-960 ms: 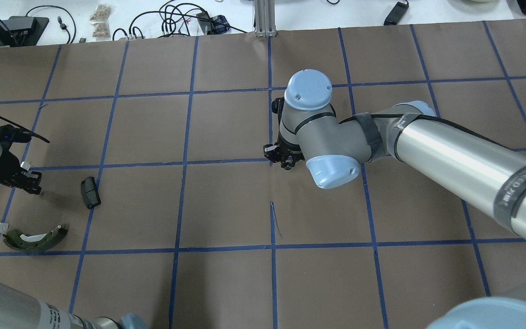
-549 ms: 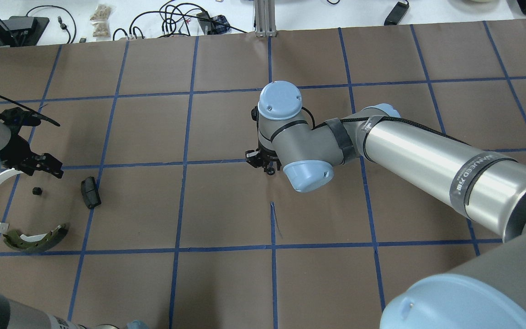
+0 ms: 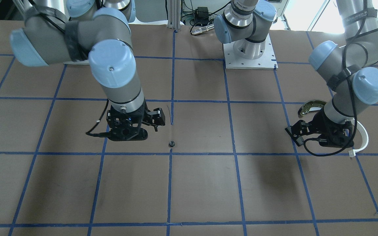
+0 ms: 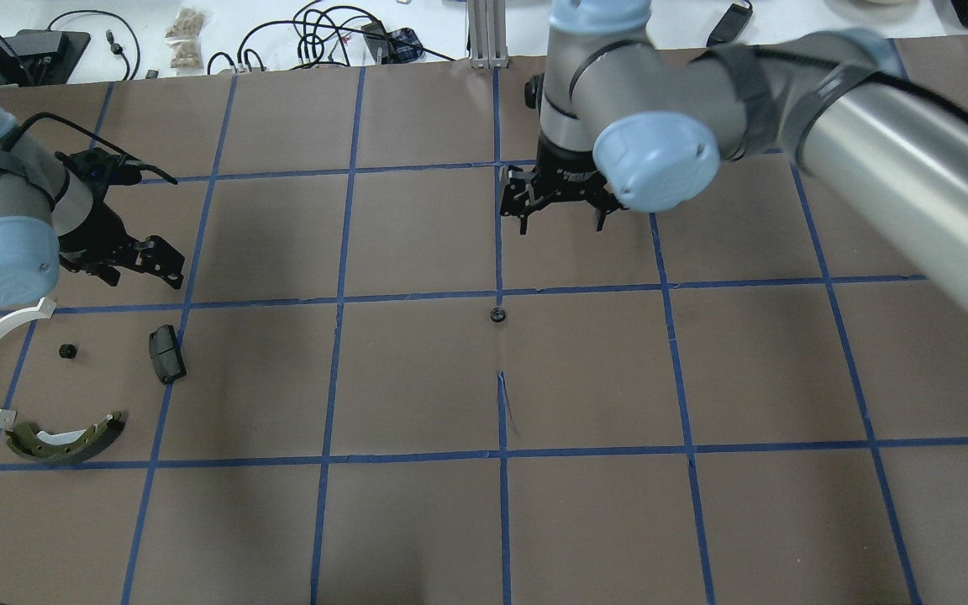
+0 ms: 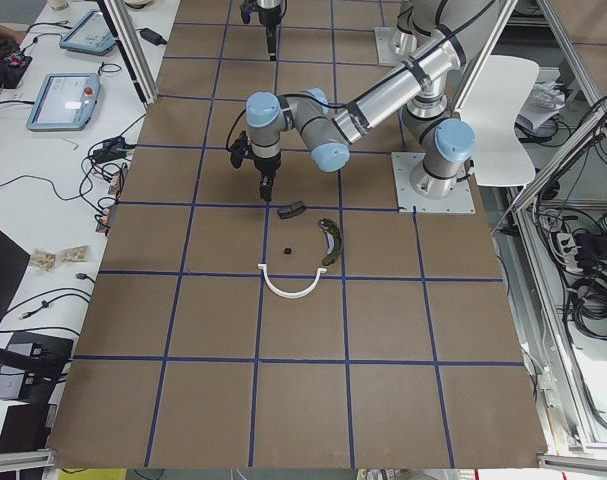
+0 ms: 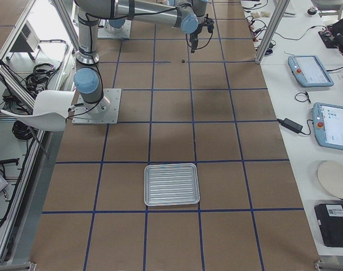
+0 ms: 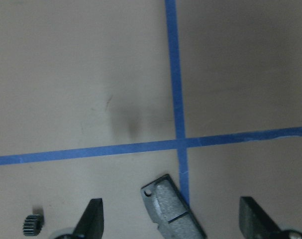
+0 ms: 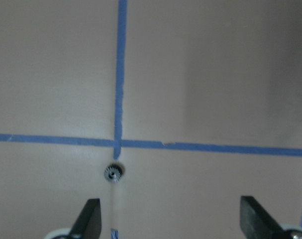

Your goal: Place bearing gear from tray to pile

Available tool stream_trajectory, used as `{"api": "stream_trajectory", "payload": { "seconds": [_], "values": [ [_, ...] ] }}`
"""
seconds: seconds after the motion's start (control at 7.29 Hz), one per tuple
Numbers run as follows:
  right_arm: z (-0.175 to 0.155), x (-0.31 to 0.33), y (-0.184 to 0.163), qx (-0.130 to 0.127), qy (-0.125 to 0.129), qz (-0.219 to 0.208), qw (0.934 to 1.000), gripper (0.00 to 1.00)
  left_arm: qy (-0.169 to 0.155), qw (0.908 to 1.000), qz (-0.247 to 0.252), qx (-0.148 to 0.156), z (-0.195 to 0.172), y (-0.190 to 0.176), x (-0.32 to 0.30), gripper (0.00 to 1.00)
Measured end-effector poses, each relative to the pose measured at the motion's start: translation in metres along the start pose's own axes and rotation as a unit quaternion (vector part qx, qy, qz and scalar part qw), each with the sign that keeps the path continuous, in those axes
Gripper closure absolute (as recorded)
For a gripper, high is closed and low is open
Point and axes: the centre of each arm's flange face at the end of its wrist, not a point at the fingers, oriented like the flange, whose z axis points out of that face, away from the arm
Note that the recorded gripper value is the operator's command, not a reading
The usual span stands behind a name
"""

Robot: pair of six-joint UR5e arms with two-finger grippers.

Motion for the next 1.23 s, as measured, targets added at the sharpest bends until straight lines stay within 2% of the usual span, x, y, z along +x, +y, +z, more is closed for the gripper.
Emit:
{"api": "stream_trajectory", "payload": {
  "seconds": [0.14,0.41,0.82,1.1,1.23],
  "values": [
    [-0.04,0.018,0.012,-0.003,0.009,0.005,0.9999,0.0,0.015,0.9999,-0.002,0.005,-0.001,-0.008,0.044,0.05],
    [-0.104,0.049,0.044,0.034,0.022,-0.006,0.9992,0.0,0.043,0.9985,-0.033,0.009,0.0,-0.022,0.163,0.05],
    [-0.132,0.098,0.062,0.055,0.023,0.023,0.9979,0.0,0.047,0.9966,-0.067,0.01,0.001,-0.02,0.327,0.06],
    [-0.13,0.102,0.061,0.06,0.021,0.026,0.9977,0.0,0.041,0.9963,-0.076,0.007,0.033,-0.013,0.387,0.06],
    [-0.127,0.102,0.058,0.063,0.022,0.027,0.9974,0.0,0.022,0.9969,-0.075,0.008,0.05,-0.006,0.41,0.06]
  ]
}}
